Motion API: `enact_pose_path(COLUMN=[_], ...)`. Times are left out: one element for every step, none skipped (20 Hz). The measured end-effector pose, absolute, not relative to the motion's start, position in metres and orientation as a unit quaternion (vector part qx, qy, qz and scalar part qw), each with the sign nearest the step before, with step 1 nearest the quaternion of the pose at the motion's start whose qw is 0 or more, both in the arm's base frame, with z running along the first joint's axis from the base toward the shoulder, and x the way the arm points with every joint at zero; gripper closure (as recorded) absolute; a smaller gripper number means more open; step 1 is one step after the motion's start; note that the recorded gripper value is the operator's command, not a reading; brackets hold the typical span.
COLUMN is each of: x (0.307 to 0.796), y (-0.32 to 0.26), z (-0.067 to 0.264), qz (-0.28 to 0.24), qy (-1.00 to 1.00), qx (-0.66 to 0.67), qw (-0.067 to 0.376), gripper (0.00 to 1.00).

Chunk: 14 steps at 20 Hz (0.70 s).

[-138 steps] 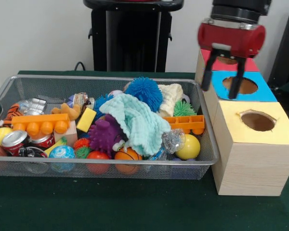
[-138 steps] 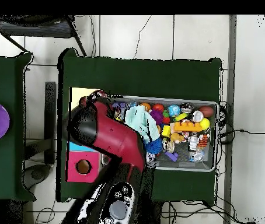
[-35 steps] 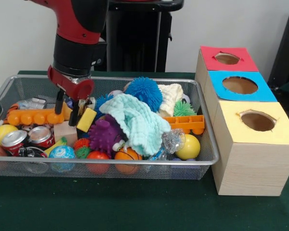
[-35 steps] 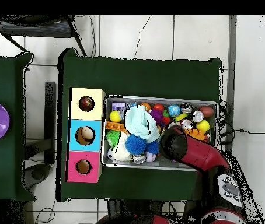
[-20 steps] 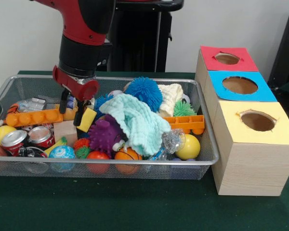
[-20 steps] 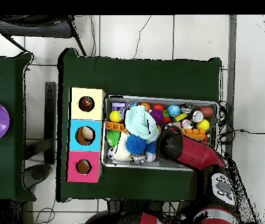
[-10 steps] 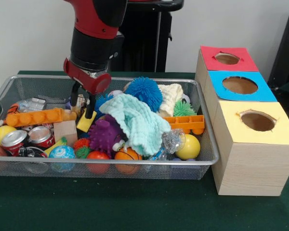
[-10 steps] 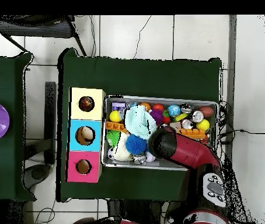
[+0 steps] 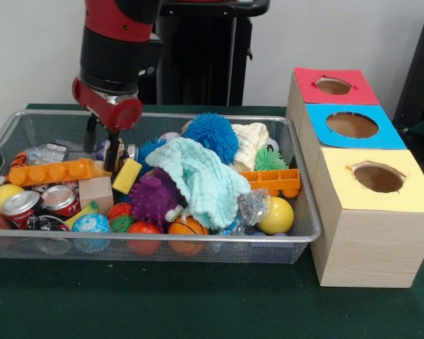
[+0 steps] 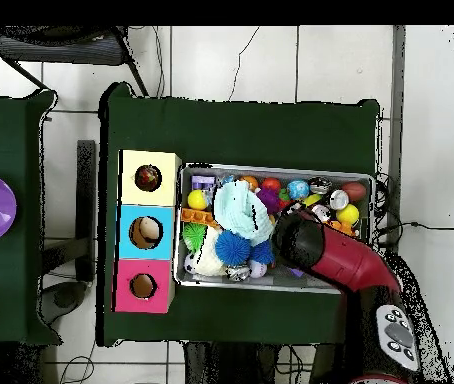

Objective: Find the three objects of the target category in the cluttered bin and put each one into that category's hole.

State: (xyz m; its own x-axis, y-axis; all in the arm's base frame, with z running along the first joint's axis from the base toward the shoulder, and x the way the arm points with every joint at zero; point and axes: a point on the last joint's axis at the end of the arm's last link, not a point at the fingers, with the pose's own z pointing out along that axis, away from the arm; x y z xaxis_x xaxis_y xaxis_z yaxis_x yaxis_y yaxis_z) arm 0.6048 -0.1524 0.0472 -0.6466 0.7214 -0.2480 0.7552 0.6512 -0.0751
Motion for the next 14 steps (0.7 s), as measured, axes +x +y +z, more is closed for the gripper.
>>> enact_pose_path(x=[0.605, 0.607, 0.608, 0.609, 0.611, 0.612, 0.613, 0.614, 0.615, 0.616, 0.616, 0.617, 0.618, 0.619], y=[-0.155, -0.16, -0.165, -0.171, -0.178, -0.183, -0.188, -0.193, -0.198, -0.201, -0.203, -0.206, -0.207, -0.208], z=[0.047, 0.046, 0.046, 0.044, 0.041, 0.037, 0.033, 0.029, 0.026, 0.022, 0.018, 0.014, 0.009, 0.005], qz=[-0.085, -0.082, -0.079, -0.076, -0.071, -0.068, -0.066, -0.063, -0.06, -0.058, -0.056, -0.054, -0.052, -0.05], qy=[0.902, 0.9, 0.899, 0.897, 0.894, 0.892, 0.89, 0.889, 0.887, 0.886, 0.885, 0.883, 0.882, 0.882], qx=[0.411, 0.415, 0.42, 0.424, 0.431, 0.434, 0.438, 0.442, 0.445, 0.447, 0.449, 0.451, 0.452, 0.453], qw=[0.099, 0.1, 0.1, 0.101, 0.102, 0.103, 0.105, 0.107, 0.109, 0.111, 0.113, 0.116, 0.119, 0.122], gripper=[0.0, 0.0, 0.0, 0.0, 0.0, 0.0, 0.0, 0.0, 0.0, 0.0, 0.0, 0.0, 0.0, 0.0])
